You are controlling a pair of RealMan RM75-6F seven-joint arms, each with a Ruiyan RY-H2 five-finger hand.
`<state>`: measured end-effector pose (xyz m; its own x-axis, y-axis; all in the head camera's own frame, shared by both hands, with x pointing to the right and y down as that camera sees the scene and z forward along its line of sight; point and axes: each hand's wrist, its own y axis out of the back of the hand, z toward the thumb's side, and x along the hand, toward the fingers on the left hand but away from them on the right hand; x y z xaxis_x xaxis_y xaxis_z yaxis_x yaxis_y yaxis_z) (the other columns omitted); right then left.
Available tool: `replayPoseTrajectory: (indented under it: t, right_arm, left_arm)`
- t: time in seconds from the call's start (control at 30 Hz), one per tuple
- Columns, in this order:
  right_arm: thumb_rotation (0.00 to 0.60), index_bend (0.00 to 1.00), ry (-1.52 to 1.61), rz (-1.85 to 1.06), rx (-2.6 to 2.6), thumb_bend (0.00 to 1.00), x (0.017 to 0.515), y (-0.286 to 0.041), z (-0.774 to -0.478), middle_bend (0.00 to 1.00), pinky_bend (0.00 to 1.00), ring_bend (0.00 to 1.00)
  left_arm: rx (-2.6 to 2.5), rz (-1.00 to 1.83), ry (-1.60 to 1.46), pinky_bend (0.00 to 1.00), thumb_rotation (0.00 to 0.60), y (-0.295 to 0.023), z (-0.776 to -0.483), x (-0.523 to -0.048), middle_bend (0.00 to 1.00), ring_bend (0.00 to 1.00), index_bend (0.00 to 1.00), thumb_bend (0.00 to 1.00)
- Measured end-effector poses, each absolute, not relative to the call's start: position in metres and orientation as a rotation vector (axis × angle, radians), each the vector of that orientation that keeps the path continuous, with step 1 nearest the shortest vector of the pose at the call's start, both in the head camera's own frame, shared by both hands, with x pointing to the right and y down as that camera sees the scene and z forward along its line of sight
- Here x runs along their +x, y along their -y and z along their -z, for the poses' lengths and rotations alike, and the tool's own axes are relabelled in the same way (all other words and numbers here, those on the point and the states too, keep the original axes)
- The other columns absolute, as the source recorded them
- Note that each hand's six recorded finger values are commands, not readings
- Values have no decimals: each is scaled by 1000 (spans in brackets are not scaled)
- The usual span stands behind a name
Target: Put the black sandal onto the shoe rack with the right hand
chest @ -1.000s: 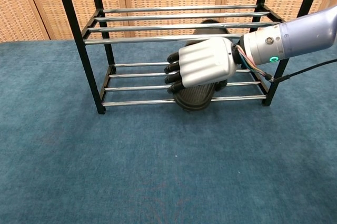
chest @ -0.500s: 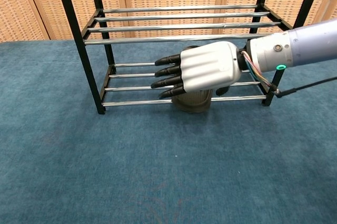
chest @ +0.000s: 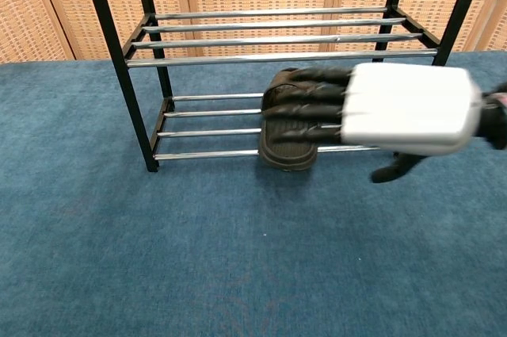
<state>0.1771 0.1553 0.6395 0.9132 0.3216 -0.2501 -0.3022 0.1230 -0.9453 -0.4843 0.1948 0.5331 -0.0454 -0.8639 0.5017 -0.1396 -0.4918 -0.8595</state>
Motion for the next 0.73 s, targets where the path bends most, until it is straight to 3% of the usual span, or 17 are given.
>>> replayPoseTrajectory:
  t: [0.2, 0.33, 0.47, 0.73]
  right_arm:
    - [600, 0, 327, -721, -1500, 100, 248, -171, -614, 0, 0, 0]
    - [600, 0, 587, -965, -1543, 6, 306, -190, -593, 0, 0, 0]
    - [600, 0, 836, -1184, -1555, 0, 360, -209, -570, 0, 0, 0]
    - [600, 0, 1059, -1322, -1496, 0, 395, -219, -546, 0, 0, 0]
  left_arm:
    - [-1637, 1545, -1066, 0, 600, -201, -527, -478, 0, 0, 0, 173]
    - [-1628, 1510, -1069, 0, 600, -205, -522, -474, 0, 0, 0, 173]
    - [-1612, 1472, -1088, 0, 600, -209, -516, -471, 0, 0, 0, 173]
    - [-1606, 1443, -1092, 0, 600, -215, -516, -467, 0, 0, 0, 173]
